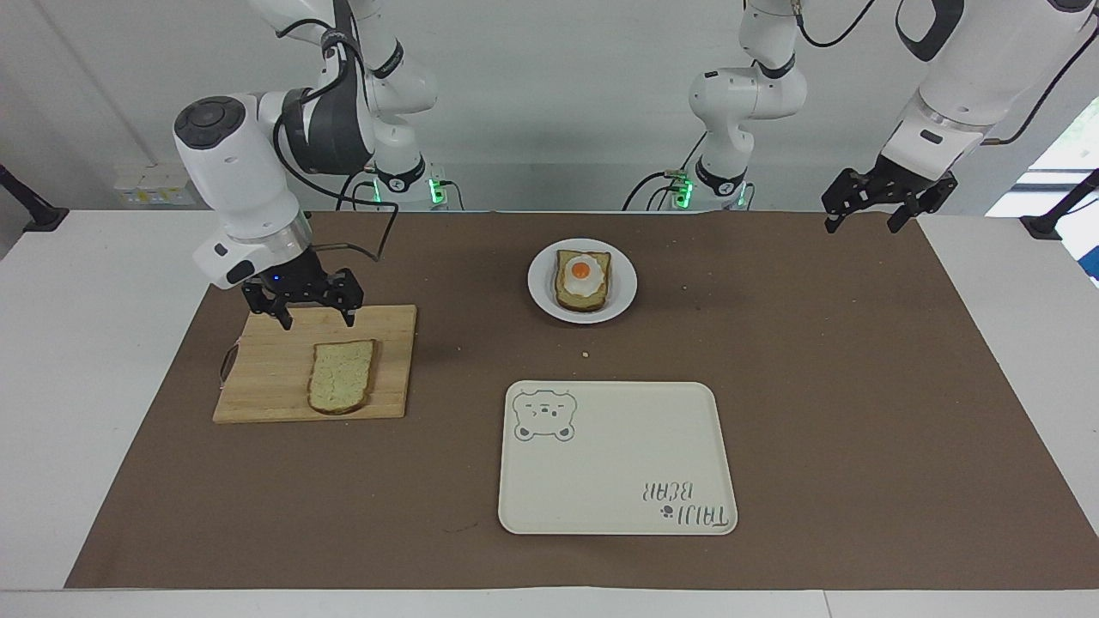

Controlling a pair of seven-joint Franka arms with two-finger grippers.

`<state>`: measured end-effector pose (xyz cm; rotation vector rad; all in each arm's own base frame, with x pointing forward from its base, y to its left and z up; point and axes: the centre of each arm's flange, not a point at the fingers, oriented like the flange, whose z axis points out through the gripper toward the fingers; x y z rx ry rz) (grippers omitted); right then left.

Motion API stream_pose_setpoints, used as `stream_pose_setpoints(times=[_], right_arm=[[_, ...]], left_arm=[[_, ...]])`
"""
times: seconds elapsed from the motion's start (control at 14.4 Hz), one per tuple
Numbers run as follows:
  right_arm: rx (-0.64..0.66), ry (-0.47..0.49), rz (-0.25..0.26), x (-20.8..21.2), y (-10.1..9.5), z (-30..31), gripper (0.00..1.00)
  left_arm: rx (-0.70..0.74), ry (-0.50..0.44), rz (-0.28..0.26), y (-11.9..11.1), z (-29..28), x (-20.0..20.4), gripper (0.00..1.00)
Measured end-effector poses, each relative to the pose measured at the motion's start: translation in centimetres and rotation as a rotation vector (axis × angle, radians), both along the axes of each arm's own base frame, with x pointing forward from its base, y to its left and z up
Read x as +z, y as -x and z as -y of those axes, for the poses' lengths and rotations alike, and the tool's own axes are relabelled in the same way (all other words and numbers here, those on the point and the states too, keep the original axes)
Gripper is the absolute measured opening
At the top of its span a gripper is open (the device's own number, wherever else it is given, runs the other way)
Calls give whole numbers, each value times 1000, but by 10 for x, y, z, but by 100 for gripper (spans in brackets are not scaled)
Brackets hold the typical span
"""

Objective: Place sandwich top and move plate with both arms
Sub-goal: 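Reach the right gripper to the bread slice on the cutting board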

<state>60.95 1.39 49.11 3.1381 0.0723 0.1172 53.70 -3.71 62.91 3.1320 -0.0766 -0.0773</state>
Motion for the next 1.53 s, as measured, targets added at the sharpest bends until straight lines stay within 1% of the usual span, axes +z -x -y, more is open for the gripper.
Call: stream_pose_setpoints(times=[0.42, 0.49, 0.69, 0.76, 0.83, 0.97, 1.25, 1.39, 1.53], right_arm=[[0, 3, 30, -28, -17, -1, 100], [0, 4, 32, -35, -20, -1, 100], [0, 7, 72, -67, -37, -1, 100], [-1, 8, 72, -78, -41, -1, 100], [6, 11, 62, -88, -43, 1, 100], [63, 16, 35, -104, -42, 15, 100], [160, -85, -2, -132, -26, 70, 100], [179, -112, -19, -145, -18, 86, 100], [175, -124, -31, -155, -13, 90, 100]], left_arm=[[0, 0, 0, 0, 0, 0, 100], [0, 0, 0, 0, 0, 0, 100], [0, 0, 0, 0, 0, 0, 100], [0, 0, 0, 0, 0, 0, 100], [0, 0, 0, 0, 0, 0, 100], [0, 0, 0, 0, 0, 0, 100], [0, 0, 0, 0, 0, 0, 100], [0, 0, 0, 0, 0, 0, 100], [0, 0, 0, 0, 0, 0, 100]])
